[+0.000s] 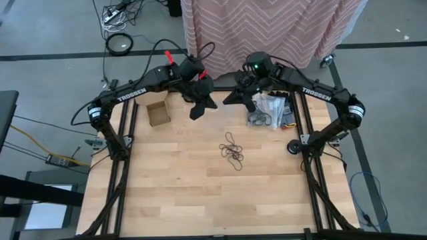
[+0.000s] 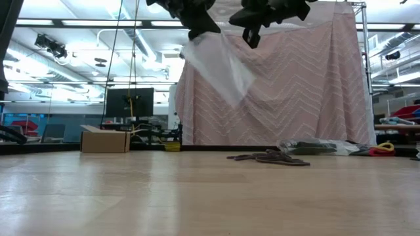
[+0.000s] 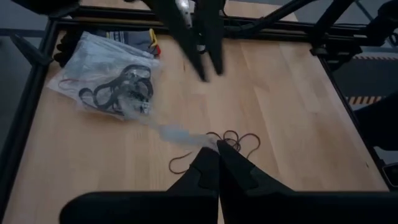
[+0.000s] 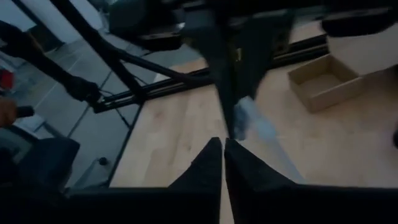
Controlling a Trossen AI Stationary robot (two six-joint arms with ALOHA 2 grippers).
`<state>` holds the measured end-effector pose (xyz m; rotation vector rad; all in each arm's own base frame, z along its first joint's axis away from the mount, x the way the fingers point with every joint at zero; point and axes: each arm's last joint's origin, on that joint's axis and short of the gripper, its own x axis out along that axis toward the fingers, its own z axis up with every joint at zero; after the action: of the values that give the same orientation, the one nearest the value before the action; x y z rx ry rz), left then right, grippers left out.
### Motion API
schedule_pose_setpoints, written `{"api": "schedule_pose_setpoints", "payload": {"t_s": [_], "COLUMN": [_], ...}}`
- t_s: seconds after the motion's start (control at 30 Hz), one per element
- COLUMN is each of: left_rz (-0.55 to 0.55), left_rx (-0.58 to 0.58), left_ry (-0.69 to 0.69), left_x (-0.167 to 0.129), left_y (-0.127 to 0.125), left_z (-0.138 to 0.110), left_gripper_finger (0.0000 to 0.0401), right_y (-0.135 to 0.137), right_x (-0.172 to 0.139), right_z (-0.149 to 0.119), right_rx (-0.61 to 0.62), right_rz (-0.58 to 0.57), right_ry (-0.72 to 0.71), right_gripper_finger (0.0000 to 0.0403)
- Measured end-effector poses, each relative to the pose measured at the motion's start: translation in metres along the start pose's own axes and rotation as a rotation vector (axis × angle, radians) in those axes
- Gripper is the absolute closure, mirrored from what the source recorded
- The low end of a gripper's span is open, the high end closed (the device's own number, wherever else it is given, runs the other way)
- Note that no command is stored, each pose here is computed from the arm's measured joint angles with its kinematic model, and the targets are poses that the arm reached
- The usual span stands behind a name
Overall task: Sort rubber bands
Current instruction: Open the transparent zip bag
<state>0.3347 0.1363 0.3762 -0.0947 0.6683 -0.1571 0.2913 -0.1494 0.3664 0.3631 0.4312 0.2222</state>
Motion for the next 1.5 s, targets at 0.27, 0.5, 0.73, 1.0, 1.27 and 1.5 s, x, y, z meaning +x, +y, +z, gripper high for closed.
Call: {"api": "schedule_pose_setpoints", "payload": {"t_s": [0.27, 0.5, 0.73, 1.0, 1.27, 1.5], "left_rz": [-0.03, -0.076, -0.072, -0.05, -0.011, 0.027], "left_rx": [0.009, 0.035, 0.033, 0.026, 0.021, 0.019], "left_ry": [-0.011, -0.032, -0.031, -0.013, 0.003, 0.015], "left_x": [0.0, 0.001, 0.001, 0.002, 0.001, 0.001], "left_y": [-0.001, -0.004, -0.004, -0.004, -0.002, -0.001], "left_z": [0.001, 0.002, 0.003, 0.001, 0.0, 0.0], "left_gripper_finger": [0.0401, 0.0401, 0.0401, 0.0401, 0.0401, 0.0395], "right_y": [-0.005, -0.015, -0.027, -0.032, -0.028, -0.03], "right_x": [-0.006, 0.009, 0.029, 0.031, 0.033, 0.033], "right_z": [0.003, 0.005, -0.001, -0.004, -0.004, -0.005], "right_rx": [-0.06, -0.068, -0.016, 0.031, 0.027, 0.071], "right_rz": [0.015, 0.088, 0.164, 0.226, 0.268, 0.204], "right_ry": [-0.031, -0.057, -0.03, -0.016, -0.008, -0.004], "right_gripper_finger": [0.026, 0.0219, 0.0237, 0.0264, 0.0389, 0.0395]}}
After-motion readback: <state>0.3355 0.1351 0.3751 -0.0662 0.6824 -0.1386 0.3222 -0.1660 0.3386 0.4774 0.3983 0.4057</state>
